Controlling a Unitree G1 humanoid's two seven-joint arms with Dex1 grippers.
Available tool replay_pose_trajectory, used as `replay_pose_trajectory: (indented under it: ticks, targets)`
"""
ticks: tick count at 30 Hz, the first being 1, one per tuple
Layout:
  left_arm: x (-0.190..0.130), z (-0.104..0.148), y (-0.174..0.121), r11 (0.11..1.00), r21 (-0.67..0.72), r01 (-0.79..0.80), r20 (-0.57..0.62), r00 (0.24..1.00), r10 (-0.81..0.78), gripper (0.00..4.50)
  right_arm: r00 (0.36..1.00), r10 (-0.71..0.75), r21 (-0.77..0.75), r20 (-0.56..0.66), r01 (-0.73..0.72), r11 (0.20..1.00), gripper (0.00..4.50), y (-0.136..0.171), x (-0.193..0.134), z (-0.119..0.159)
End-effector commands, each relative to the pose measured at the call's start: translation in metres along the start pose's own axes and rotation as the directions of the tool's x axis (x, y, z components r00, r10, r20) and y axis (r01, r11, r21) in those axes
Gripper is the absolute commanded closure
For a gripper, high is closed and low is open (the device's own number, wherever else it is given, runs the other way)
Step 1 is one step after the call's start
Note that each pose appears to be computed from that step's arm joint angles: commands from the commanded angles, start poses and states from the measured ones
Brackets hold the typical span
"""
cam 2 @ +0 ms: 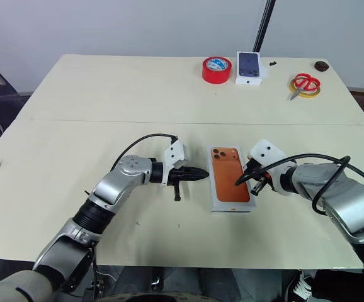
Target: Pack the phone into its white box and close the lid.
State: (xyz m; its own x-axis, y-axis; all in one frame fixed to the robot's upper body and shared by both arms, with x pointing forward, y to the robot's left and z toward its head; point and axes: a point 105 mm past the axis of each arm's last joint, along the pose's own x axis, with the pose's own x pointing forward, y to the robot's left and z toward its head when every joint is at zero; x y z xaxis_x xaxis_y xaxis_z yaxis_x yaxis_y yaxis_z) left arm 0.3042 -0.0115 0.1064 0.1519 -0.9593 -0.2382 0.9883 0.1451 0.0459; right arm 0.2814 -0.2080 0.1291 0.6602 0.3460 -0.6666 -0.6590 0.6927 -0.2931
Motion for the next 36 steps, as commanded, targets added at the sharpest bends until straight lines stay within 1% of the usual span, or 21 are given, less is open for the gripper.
replay_pose_trajectory:
  ticks: [1, 14, 18, 24, 27, 29, 31, 34, 36]
  targets:
    - [0.005, 0.013, -0.005, 0.998, 0.058, 0.034, 0.024, 0.999, -0.036, 4.5, 0.999, -0.013, -0.034, 0.034, 0.015, 0.999, 4.47, 0.0, -0.008, 0.009]
    - [0.004, 0.011, -0.011, 0.996, 0.059, 0.07, 0.007, 0.998, -0.07, 4.5, 0.999, 0.026, -0.042, 0.034, -0.025, 0.999, 4.47, 0.012, -0.015, 0.01]
    - [0.003, 0.007, -0.012, 0.995, 0.062, 0.079, -0.011, 0.997, -0.079, 4.5, 0.999, 0.037, -0.043, 0.031, -0.036, 0.998, 4.47, 0.015, -0.016, 0.009]
    - [0.002, 0.001, -0.01, 0.996, 0.064, 0.069, -0.036, 0.997, -0.067, 4.5, 1.0, 0.03, -0.054, 0.002, -0.03, 0.998, 4.47, 0.016, -0.015, 0.002]
    - [0.0, 0.002, -0.006, 0.997, 0.058, 0.045, -0.027, 0.999, -0.043, 4.5, 1.0, 0.019, -0.07, 0.001, -0.019, 0.997, 4.47, 0.012, -0.019, 0.002]
    - [-0.003, 0.009, 0.001, 0.999, 0.043, 0.015, 0.004, 1.0, -0.015, 4.5, 1.0, 0.007, -0.074, 0.016, -0.005, 0.997, 4.47, 0.004, -0.025, 0.005]
    - [-0.006, 0.019, 0.008, 1.0, 0.025, -0.013, 0.05, 0.999, 0.011, 4.5, 0.999, 0.025, -0.076, 0.044, -0.022, 0.997, 4.47, 0.001, -0.033, 0.01]
    - [-0.008, 0.036, 0.017, 0.999, -0.006, -0.048, 0.121, 0.991, 0.048, 4.5, 0.994, 0.082, -0.096, 0.075, -0.074, 0.993, 4.47, 0.005, -0.045, 0.015]
    - [-0.006, 0.043, 0.021, 0.998, -0.014, -0.06, 0.142, 0.988, 0.061, 4.5, 0.989, 0.119, -0.113, 0.082, -0.109, 0.988, 4.47, 0.01, -0.049, 0.015]
